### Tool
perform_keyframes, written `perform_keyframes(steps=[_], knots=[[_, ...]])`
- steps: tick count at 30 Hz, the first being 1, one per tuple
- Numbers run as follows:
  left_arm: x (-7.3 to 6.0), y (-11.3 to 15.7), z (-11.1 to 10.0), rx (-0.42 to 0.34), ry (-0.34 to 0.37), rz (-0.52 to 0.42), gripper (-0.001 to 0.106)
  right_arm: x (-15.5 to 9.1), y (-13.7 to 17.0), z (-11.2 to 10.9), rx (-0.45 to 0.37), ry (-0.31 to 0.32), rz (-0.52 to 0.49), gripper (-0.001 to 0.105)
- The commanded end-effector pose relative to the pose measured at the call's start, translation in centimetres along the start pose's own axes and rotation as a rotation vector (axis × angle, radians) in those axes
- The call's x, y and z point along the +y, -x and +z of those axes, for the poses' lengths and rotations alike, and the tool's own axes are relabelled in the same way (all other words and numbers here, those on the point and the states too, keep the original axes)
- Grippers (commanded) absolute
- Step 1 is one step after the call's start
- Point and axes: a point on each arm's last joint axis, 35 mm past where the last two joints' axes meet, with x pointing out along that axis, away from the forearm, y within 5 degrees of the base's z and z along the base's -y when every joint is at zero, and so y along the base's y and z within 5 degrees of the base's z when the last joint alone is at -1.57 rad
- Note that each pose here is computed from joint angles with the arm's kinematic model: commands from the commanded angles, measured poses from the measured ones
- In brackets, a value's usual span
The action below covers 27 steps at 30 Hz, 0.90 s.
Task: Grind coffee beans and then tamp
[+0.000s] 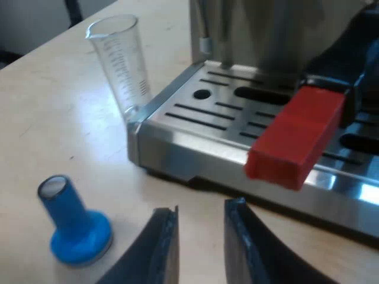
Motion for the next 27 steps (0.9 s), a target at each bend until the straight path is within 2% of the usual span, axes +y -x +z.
perform_keyframes(steps=[1,5,14,20,23,27], knots=[[-0.1,0.0,0.2,-0.015,-0.016,0.013,0.056,0.1,-0.2,0.2,-0.026,-0.012,-0.032,0.022],[0.1,0.1,0.4,-0.029,-0.024,0.051,0.056,0.2,-0.7,-0.1,-0.030,-0.017,-0.095,0.022],[0.1,0.1,0.4,-0.029,-0.026,0.048,0.056,0.3,-1.3,-0.5,-0.035,-0.023,-0.156,0.022],[0.1,0.1,0.4,-0.029,-0.026,0.048,0.056,0.0,-1.2,-0.6,-0.032,-0.024,-0.253,0.022],[0.1,0.1,0.4,-0.029,-0.026,0.048,0.056,0.0,-1.2,-0.6,-0.032,-0.024,-0.258,0.022],[0.1,0.1,0.4,-0.029,-0.026,0.048,0.056,0.2,-1.2,-0.6,-0.030,-0.021,-0.208,0.022]])
